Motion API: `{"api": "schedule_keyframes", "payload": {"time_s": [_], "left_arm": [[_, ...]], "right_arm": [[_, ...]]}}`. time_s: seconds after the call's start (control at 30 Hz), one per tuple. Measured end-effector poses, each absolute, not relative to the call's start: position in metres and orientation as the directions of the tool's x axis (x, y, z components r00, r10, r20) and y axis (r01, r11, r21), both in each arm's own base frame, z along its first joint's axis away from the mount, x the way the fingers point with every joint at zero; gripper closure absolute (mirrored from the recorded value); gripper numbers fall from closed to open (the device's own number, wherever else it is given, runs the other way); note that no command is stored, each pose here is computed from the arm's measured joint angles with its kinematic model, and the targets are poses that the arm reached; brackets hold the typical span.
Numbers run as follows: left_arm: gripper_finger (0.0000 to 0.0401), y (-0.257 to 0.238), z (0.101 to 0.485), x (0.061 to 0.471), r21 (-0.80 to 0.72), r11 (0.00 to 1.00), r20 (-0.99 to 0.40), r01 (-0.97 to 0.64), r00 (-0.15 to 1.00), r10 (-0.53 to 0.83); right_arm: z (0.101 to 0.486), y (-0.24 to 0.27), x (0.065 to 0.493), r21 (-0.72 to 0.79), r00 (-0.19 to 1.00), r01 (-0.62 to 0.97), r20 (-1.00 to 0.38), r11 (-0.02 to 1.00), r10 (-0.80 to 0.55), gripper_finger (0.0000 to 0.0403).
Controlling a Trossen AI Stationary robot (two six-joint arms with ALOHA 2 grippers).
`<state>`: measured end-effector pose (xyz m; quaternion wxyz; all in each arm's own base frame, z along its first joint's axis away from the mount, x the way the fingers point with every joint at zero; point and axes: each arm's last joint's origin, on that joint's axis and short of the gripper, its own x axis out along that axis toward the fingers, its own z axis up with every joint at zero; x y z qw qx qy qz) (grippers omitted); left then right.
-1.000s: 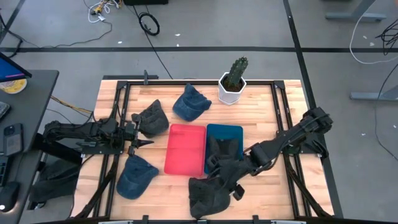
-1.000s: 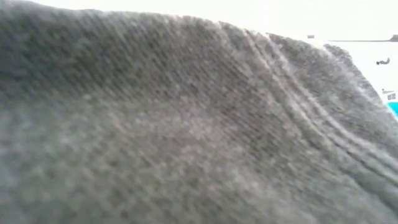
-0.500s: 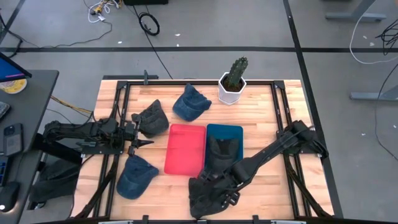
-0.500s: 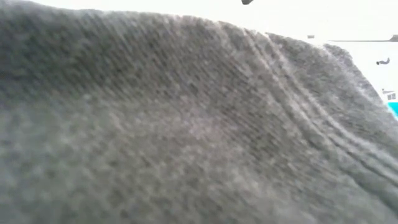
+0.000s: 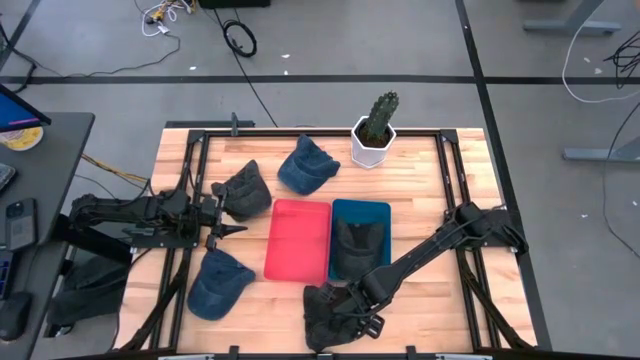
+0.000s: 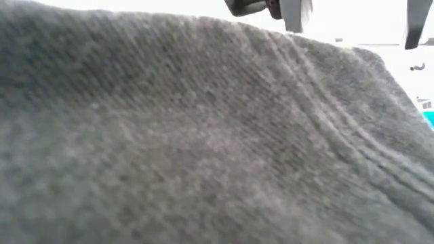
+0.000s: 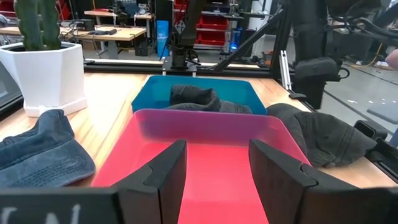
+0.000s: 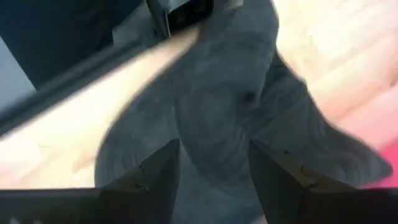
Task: Pick & Place hat
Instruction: Put the bottom black cap into the blue bin
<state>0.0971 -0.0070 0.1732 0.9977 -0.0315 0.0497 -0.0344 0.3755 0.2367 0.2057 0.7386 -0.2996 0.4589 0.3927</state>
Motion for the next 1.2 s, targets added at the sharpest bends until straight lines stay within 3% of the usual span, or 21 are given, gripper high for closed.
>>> {"api": "schedule_keyframes", "payload": {"time_s": [0.43,0.63,0.8,1.0,1.2], "left_arm": [[0.0224,-0.007,0.173,0.097,-0.066,0.996,-0.099,0.065,0.993,-0.072],[0.0224,-0.007,0.173,0.097,-0.066,0.996,-0.1,0.065,0.992,-0.071],[0.0224,-0.007,0.173,0.097,-0.066,0.996,-0.1,0.065,0.992,-0.071],[0.0224,-0.007,0.173,0.097,-0.067,0.996,-0.1,0.065,0.992,-0.071],[0.0224,-0.007,0.173,0.097,-0.066,0.996,-0.1,0.065,0.992,-0.071]], "right_arm": [[0.181,0.241,0.382,-0.064,0.237,-0.874,-0.922,0.482,0.307,0.0211],[0.181,0.239,0.385,-0.047,0.242,-0.852,-0.919,0.522,0.311,0.0227],[0.18,0.238,0.383,-0.035,0.22,-0.86,-0.925,0.509,0.309,0.0274],[0.18,0.236,0.383,-0.035,0.211,-0.866,-0.929,0.499,0.303,0.0385],[0.182,0.236,0.384,-0.059,0.223,-0.885,-0.925,0.463,0.308,0.0387]]}}
